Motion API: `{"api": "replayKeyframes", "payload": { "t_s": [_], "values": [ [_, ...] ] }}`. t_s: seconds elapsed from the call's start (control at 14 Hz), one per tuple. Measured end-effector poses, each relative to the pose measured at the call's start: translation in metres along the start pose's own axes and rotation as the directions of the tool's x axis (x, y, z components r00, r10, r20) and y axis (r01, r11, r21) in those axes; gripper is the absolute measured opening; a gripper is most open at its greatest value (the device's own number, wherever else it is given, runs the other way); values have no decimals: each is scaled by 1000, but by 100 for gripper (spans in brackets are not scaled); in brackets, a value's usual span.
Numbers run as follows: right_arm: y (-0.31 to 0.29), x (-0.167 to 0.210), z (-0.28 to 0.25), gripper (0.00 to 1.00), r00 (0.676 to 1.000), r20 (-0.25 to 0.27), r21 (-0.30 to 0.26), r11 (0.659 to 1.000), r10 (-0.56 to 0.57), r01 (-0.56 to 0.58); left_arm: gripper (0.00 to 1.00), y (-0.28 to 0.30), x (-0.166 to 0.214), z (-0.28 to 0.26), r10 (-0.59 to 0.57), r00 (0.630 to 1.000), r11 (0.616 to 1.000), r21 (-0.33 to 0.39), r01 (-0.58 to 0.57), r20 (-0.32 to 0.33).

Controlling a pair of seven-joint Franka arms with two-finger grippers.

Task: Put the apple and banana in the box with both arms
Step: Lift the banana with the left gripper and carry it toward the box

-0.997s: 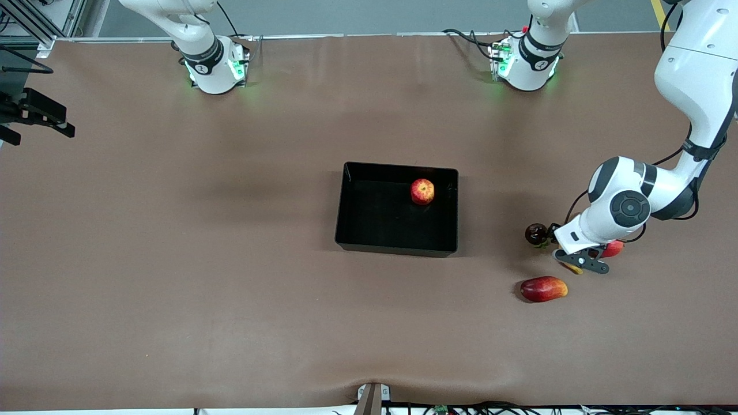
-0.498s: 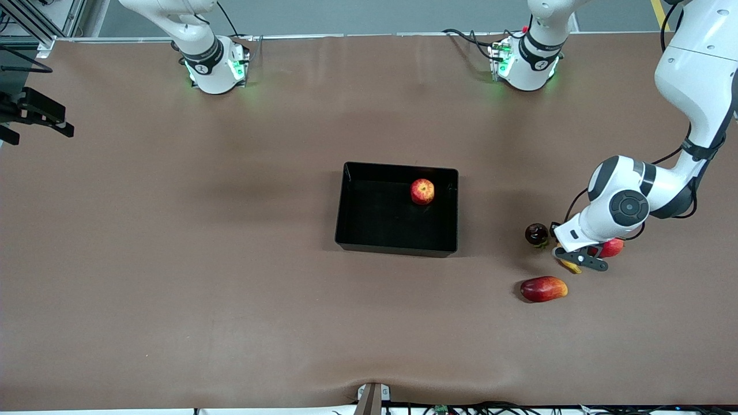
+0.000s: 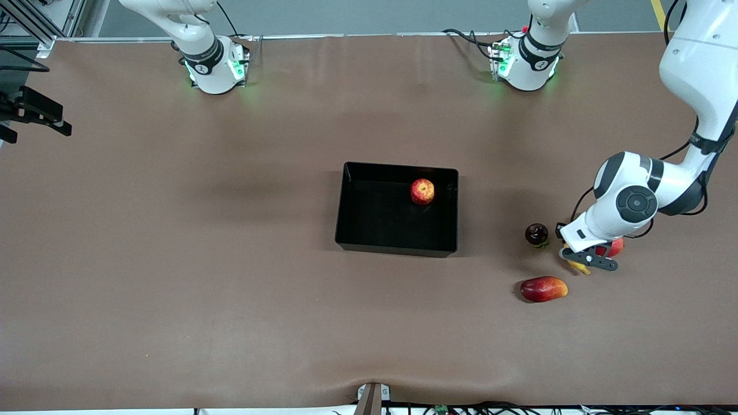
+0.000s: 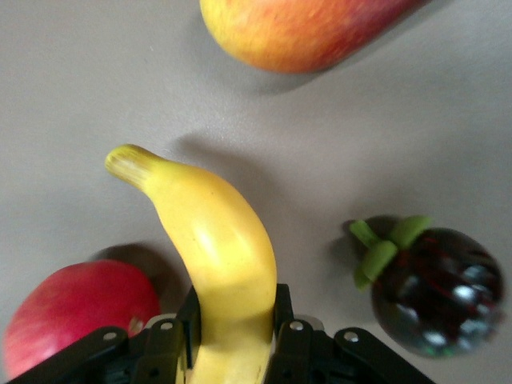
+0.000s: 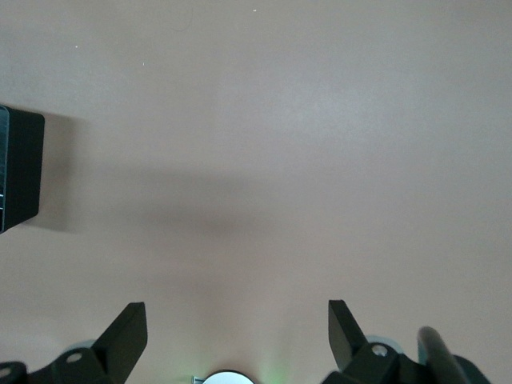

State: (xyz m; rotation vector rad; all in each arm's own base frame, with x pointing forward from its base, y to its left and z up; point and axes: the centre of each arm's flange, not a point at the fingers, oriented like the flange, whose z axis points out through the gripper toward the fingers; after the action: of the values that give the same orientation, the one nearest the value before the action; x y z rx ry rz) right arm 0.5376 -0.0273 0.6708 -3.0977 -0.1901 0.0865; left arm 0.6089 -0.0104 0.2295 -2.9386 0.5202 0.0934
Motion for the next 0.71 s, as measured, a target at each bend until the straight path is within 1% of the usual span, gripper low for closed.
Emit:
{"api": "replayKeyframes", "payload": {
  "t_s": [0.14,0.36,0.57,0.71],
  "values": [
    [0,0,0,100,1000,0,0,1000,-1,1,38,23,5,-36,-5,1000,1000,-13,5,4],
    [0,0,0,100,1000,0,0,1000,1,-1,38,61,10,-78,-7,1000,999,-44,7,-7],
    [0,0,0,100,1000,0,0,1000,8,-8,38,85,16,-112,-43,999,997,-57,44,30],
    [0,0,0,100,1000,1,0,1000,10,-10,38,107,21,-136,-80,996,995,-59,82,30]
  ]
}}
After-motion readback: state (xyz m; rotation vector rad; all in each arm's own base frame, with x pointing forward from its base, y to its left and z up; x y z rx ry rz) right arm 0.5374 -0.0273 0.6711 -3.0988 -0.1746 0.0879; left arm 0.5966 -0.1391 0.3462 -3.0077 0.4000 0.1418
